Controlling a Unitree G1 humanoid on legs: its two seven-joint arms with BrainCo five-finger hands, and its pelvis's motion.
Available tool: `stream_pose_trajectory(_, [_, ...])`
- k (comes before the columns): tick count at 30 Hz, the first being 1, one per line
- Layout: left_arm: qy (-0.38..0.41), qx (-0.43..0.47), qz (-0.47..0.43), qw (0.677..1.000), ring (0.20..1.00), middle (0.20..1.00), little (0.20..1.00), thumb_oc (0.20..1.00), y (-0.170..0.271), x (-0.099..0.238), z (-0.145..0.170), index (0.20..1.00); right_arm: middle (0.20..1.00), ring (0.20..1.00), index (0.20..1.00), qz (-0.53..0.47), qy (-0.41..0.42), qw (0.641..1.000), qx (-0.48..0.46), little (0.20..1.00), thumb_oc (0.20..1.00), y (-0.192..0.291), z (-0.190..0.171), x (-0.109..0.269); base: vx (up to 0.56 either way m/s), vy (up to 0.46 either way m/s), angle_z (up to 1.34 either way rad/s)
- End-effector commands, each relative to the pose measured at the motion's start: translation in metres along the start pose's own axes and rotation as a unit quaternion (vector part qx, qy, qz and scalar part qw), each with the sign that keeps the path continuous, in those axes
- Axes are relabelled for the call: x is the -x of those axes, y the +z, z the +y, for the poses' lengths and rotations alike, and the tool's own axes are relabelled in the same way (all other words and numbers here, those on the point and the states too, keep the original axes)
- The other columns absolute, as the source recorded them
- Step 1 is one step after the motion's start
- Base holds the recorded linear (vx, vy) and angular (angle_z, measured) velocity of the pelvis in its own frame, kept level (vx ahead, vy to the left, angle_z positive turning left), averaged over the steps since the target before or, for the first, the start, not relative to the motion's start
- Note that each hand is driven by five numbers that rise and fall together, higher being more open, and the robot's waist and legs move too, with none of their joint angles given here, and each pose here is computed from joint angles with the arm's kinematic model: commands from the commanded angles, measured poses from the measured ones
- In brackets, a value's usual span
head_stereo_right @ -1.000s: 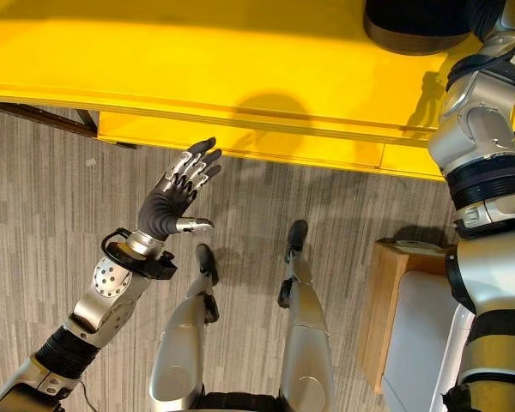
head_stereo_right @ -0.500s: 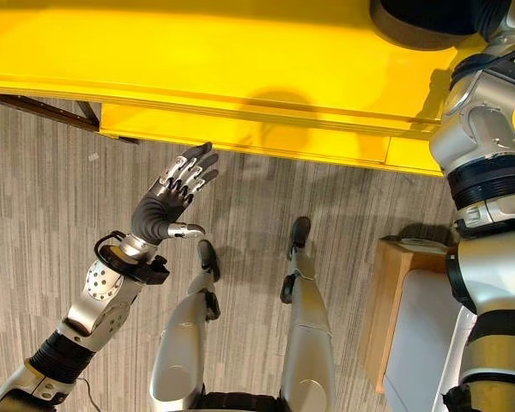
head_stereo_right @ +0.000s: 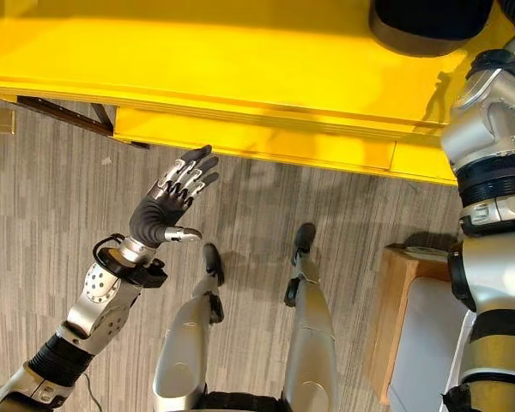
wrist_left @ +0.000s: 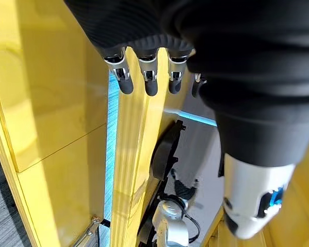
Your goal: Move parts from the plastic box to the shelf.
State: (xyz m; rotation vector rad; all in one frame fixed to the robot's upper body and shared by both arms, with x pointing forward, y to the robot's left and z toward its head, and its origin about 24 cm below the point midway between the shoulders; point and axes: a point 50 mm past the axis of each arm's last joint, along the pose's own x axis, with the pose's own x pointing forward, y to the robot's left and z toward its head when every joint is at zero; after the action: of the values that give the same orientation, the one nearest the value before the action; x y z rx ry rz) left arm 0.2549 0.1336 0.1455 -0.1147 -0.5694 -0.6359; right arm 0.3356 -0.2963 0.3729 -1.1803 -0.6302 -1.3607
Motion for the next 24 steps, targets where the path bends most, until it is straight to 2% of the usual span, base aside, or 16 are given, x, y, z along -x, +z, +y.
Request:
stream_pose_trajectory(1, [-0.027,0.010,-0.037,0.999,1.000,1.000,1.000,1.000,0.011,0.009,-0.011,1.000,1.000,1.000,1.000,-0.032,-0.073,0.995,-0.067,1.000,1.000,0.010,-0.023,-0.013,0.00,0.000,0.00])
stream_pose_trajectory(7, [-0.025,0.013,-0.040,0.999,1.000,1.000,1.000,1.000,0.010,0.011,-0.011,1.000,1.000,1.000,1.000,-0.039,-0.104,0.978,-0.176,1.000,1.000,0.028,-0.039,-0.012,0.00,0.047,-0.01])
stream_pose_trajectory(13, [-0.013,0.013,-0.045,0.999,1.000,1.000,1.000,1.000,0.010,0.016,-0.008,1.000,1.000,1.000,1.000,-0.080,-0.054,0.954,-0.285,1.000,1.000,0.044,-0.048,0.006,0.01,0.079,-0.01])
stream_pose_trajectory(15, [-0.008,0.013,-0.046,0.999,1.000,1.000,1.000,1.000,0.010,0.018,-0.007,1.000,1.000,1.000,1.000,-0.103,-0.014,0.946,-0.307,1.000,1.000,0.042,-0.046,0.023,0.04,0.080,0.01])
stream_pose_trajectory(21, [0.024,0.010,-0.045,0.999,1.000,1.000,1.000,1.000,0.008,0.028,-0.010,1.000,1.000,1.000,1.000,-0.181,0.130,0.924,-0.311,1.000,1.000,0.031,-0.030,0.113,0.05,0.107,-0.03])
stream_pose_trajectory(24, [0.047,0.008,-0.047,0.998,1.000,1.000,1.000,1.000,0.010,0.017,-0.007,1.000,1.000,1.000,1.000,-0.210,0.190,0.905,-0.318,1.000,1.000,0.032,-0.027,0.145,0.03,0.135,-0.20])
